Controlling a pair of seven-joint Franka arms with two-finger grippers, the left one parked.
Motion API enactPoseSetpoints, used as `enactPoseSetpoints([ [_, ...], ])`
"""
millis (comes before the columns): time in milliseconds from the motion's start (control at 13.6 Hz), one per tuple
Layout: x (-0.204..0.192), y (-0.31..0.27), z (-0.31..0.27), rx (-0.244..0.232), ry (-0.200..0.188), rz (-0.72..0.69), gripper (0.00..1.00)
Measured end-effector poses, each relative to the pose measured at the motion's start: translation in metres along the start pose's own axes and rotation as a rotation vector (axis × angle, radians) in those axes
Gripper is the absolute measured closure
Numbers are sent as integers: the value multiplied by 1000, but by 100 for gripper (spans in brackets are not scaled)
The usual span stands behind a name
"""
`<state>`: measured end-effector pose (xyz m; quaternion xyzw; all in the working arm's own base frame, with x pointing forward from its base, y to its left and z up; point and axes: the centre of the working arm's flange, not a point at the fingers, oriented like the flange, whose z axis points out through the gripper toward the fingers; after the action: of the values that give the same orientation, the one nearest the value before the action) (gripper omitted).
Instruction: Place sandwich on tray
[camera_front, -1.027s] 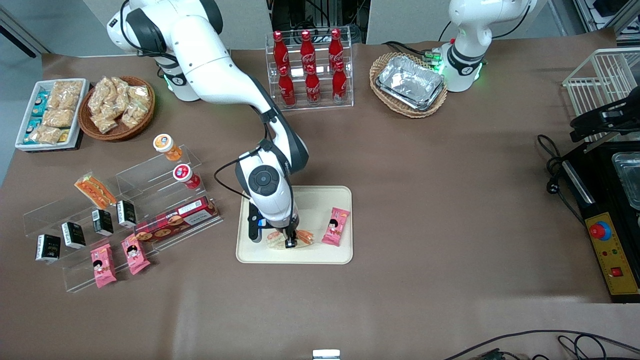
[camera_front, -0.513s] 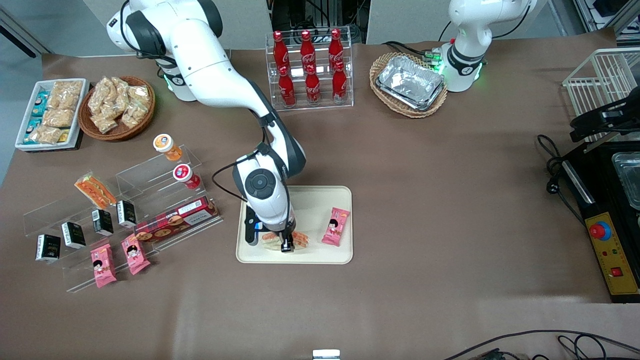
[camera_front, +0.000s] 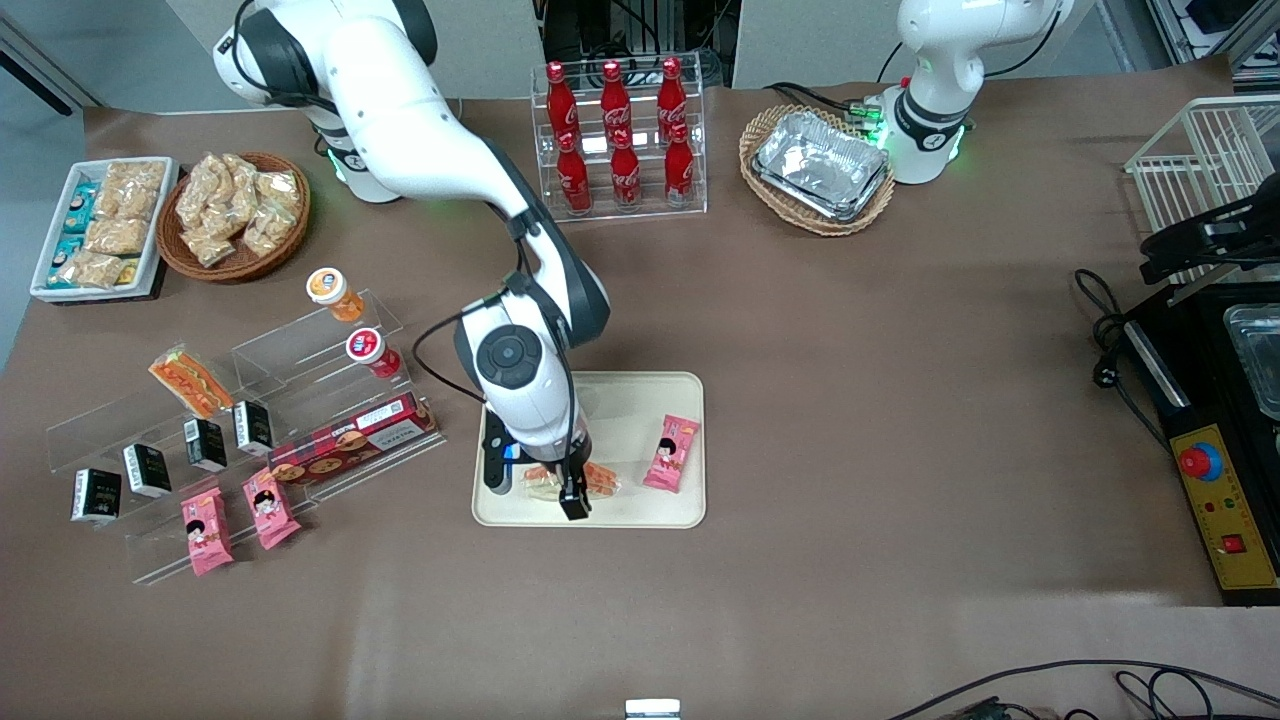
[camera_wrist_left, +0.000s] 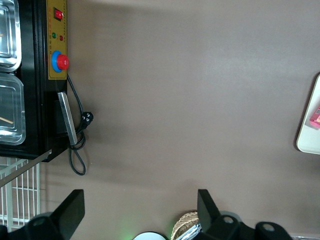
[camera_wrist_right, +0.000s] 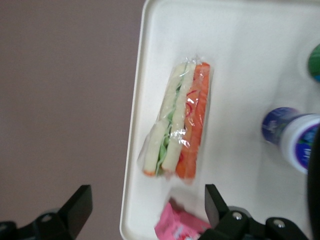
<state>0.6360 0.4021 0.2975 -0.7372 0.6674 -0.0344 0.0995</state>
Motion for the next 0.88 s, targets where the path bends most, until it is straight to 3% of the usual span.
enactPoseSetpoints([
  [367,43,-15,-99,-107,-26,-193,0],
  [587,99,-24,-137,-171,-48,-345,0],
  [880,158,-29,-188,-193,-99,-557,0],
])
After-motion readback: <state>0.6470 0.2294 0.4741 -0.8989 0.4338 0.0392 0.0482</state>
